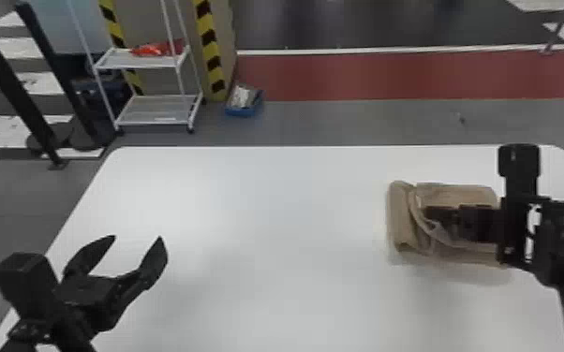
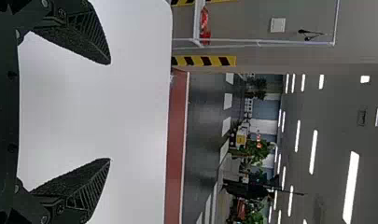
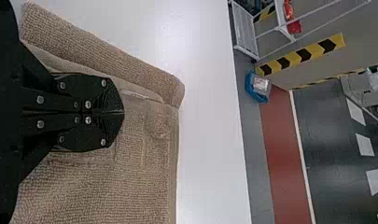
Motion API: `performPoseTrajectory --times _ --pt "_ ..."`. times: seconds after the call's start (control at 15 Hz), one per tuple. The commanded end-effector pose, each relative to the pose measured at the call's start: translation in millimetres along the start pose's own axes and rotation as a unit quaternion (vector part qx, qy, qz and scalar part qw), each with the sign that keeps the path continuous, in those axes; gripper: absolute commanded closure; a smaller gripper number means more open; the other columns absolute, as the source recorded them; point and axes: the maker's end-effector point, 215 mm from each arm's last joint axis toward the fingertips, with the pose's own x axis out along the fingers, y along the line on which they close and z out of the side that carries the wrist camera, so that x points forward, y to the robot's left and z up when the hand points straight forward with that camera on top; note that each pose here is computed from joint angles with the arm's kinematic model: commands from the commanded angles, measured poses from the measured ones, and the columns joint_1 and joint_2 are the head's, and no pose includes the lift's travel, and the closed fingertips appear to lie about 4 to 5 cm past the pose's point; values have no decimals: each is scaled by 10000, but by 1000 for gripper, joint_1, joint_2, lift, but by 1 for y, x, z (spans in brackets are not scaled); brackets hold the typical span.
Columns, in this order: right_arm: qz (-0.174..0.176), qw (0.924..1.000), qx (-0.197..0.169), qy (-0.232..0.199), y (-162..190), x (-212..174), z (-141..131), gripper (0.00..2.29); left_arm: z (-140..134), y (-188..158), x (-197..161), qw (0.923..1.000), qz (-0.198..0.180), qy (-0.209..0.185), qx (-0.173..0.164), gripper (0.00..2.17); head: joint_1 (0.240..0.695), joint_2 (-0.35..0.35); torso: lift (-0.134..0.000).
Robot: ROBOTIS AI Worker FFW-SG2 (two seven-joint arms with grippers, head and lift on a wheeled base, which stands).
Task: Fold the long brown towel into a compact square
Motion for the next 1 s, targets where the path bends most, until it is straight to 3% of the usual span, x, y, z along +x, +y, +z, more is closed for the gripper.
performPoseTrajectory --times 0.0,0.47,0.93 --pt "262 9996 -25 -30 22 -2 -1 2260 1 0 -1 10000 13 -10 -9 164 695 91 -125" --pt "1053 9925 -401 476 112 -5 -53 2260 0 0 -3 10000 8 2 -19 164 695 189 -125" --pt "1472 9836 -526 903 160 -17 -98 2260 -1 -1 -4 10000 0 10 -17 167 695 268 -125"
